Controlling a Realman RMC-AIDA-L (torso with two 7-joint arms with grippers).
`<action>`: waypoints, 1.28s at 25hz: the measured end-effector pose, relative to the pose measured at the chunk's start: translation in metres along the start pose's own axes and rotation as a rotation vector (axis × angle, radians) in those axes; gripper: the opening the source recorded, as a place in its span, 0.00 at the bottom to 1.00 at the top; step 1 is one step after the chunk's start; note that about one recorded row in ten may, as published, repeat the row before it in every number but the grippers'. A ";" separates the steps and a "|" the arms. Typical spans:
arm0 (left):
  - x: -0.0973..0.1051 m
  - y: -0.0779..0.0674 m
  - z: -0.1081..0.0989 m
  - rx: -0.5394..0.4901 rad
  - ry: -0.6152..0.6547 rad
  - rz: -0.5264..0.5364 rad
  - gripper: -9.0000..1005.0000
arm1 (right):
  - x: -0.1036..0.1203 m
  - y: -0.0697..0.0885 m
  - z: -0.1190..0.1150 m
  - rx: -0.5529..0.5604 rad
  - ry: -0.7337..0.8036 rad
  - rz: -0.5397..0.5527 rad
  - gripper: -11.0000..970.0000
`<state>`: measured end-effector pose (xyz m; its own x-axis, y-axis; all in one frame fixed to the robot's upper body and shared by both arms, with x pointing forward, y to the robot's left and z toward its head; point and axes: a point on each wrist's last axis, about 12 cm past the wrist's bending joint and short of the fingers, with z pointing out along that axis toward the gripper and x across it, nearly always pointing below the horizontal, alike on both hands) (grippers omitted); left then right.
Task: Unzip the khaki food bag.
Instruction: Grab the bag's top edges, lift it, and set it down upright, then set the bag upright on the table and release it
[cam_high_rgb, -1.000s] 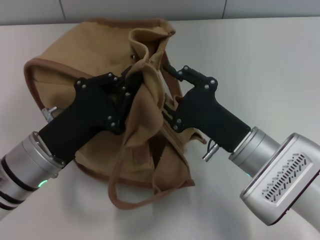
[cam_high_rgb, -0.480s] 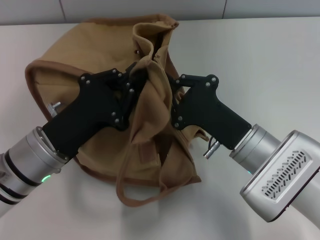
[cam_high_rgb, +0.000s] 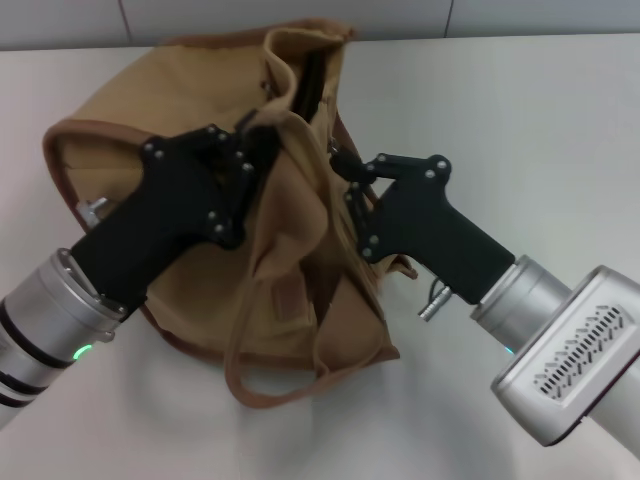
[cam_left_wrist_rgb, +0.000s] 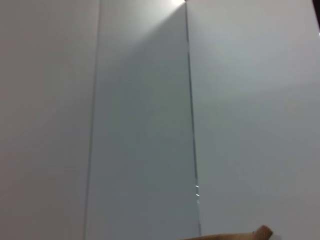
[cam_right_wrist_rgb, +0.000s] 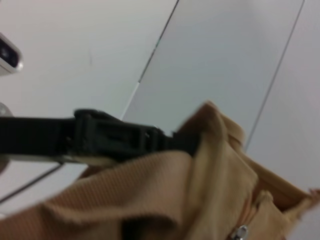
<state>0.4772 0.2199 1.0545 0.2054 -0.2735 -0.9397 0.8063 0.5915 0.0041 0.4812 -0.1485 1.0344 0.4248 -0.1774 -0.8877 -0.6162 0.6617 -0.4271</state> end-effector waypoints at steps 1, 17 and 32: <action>-0.001 0.001 -0.001 -0.013 -0.007 0.001 0.08 | 0.001 0.000 -0.002 0.008 0.007 0.003 0.03; -0.005 0.006 -0.012 -0.209 -0.090 -0.032 0.09 | 0.026 -0.029 -0.045 0.152 0.127 0.134 0.07; -0.005 0.009 -0.019 -0.244 -0.092 -0.073 0.09 | 0.029 -0.043 -0.066 0.198 0.136 0.114 0.11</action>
<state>0.4728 0.2407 1.0530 0.2099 -0.3830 -0.8996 0.6652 0.7302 -0.1557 0.4767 -0.2304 1.0154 0.2587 -0.1813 -0.9488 -0.5071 0.8105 -0.2932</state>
